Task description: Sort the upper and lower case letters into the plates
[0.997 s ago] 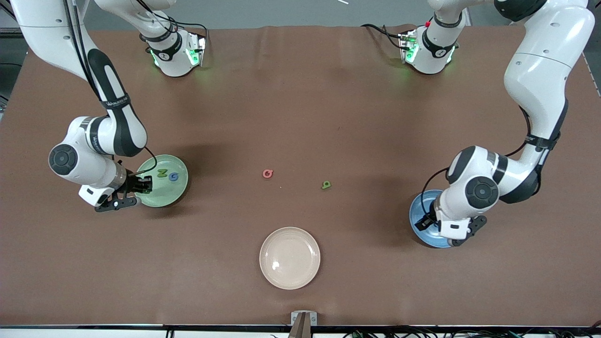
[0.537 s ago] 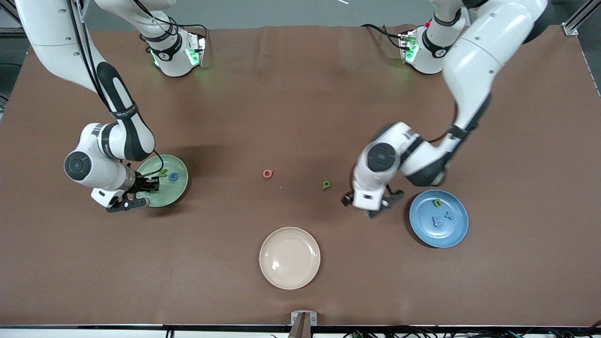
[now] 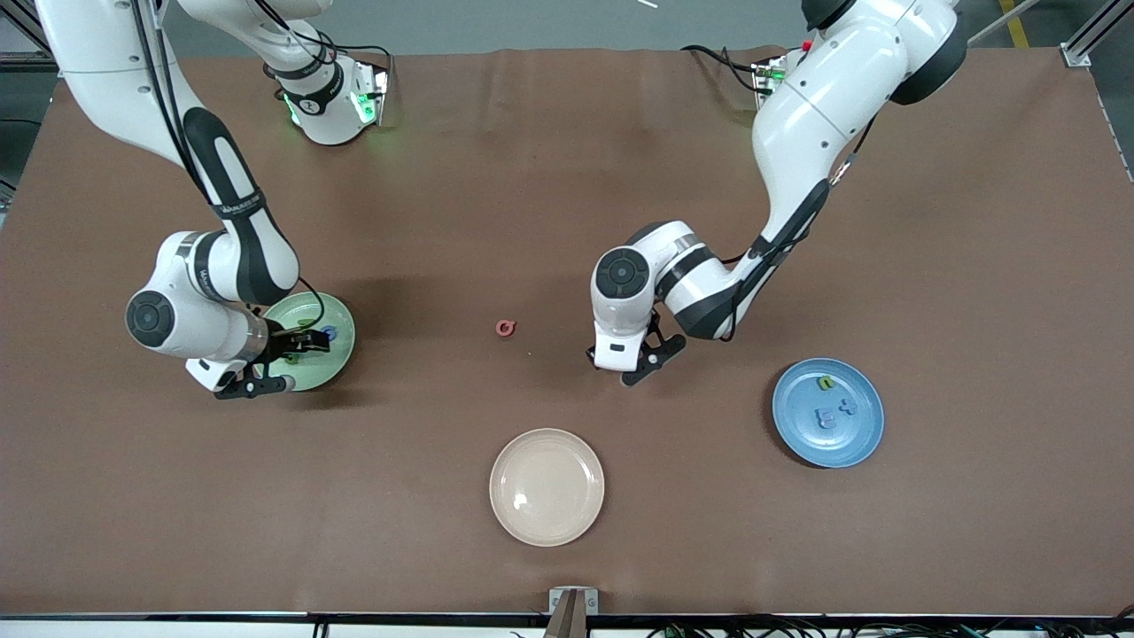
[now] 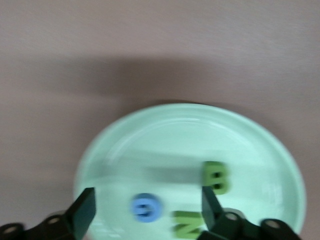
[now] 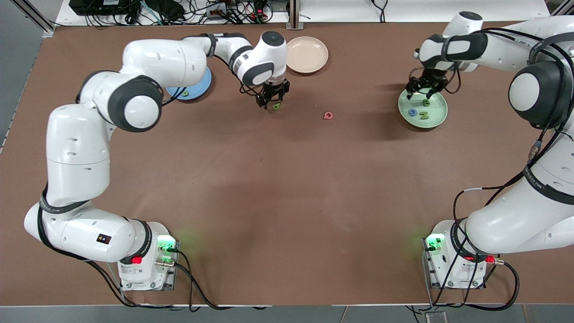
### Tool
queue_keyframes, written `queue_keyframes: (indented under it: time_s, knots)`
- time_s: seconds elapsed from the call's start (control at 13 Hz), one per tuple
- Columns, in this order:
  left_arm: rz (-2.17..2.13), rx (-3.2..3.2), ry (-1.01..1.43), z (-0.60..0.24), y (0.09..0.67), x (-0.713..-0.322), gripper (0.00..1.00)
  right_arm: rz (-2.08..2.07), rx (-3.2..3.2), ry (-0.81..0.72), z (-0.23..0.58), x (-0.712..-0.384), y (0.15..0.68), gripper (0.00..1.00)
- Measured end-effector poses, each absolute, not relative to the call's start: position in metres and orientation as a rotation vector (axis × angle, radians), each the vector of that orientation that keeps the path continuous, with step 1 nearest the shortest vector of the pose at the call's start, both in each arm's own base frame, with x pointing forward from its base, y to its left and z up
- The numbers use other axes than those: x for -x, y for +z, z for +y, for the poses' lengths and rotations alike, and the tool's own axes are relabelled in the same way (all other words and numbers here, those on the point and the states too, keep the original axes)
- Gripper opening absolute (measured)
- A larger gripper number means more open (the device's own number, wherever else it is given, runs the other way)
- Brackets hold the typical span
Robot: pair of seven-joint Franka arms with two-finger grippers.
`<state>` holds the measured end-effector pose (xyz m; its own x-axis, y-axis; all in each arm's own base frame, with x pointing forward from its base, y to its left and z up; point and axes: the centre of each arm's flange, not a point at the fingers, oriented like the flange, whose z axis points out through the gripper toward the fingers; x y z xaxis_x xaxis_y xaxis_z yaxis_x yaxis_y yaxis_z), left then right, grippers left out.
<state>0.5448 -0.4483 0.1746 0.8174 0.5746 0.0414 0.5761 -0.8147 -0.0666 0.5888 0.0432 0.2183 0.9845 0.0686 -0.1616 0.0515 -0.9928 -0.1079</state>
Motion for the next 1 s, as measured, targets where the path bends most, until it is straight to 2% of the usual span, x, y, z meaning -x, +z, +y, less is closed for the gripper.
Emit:
queue_keyframes:
  time_s: [0.08, 0.31, 0.46, 0.54, 0.69, 0.77, 0.84, 0.92, 1.0]
  knots:
    - [-0.941, 2.914, -0.029, -0.451, 0.168, -0.543, 0.74, -0.038, 3.033, 0.242, 0.070, -0.590, 0.226, 1.00]
    - [-0.972, 2.907, -0.034, -0.454, 0.169, -0.543, 0.73, 0.127, 3.031, 0.181, 0.160, -0.581, 0.233, 1.00]
    - [-0.990, 2.905, -0.024, -0.453, 0.169, -0.544, 0.70, 0.268, 3.027, 0.132, 0.213, -0.569, 0.234, 1.00]
    - [-1.012, 2.905, -0.006, -0.453, 0.171, -0.545, 0.65, 0.355, 3.019, 0.113, 0.235, -0.563, 0.232, 1.00]
    - [-1.050, 2.900, 0.025, -0.452, 0.172, -0.548, 0.63, 0.514, 3.001, 0.098, 0.266, -0.551, 0.221, 1.00]
    - [-1.058, 2.901, 0.028, -0.451, 0.173, -0.549, 0.59, 0.597, 2.989, 0.096, 0.277, -0.546, 0.215, 1.00]
    - [-1.060, 2.900, 0.031, -0.451, 0.173, -0.549, 0.58, 0.683, 2.969, 0.085, 0.287, -0.541, 0.210, 1.00]
    - [-1.061, 2.902, 0.030, -0.452, 0.174, -0.549, 0.52, 0.762, 2.948, 0.075, 0.297, -0.537, 0.207, 1.00]
    - [-1.063, 2.901, 0.031, -0.451, 0.174, -0.549, 0.52, 0.825, 2.930, 0.070, 0.308, -0.532, 0.205, 1.00]
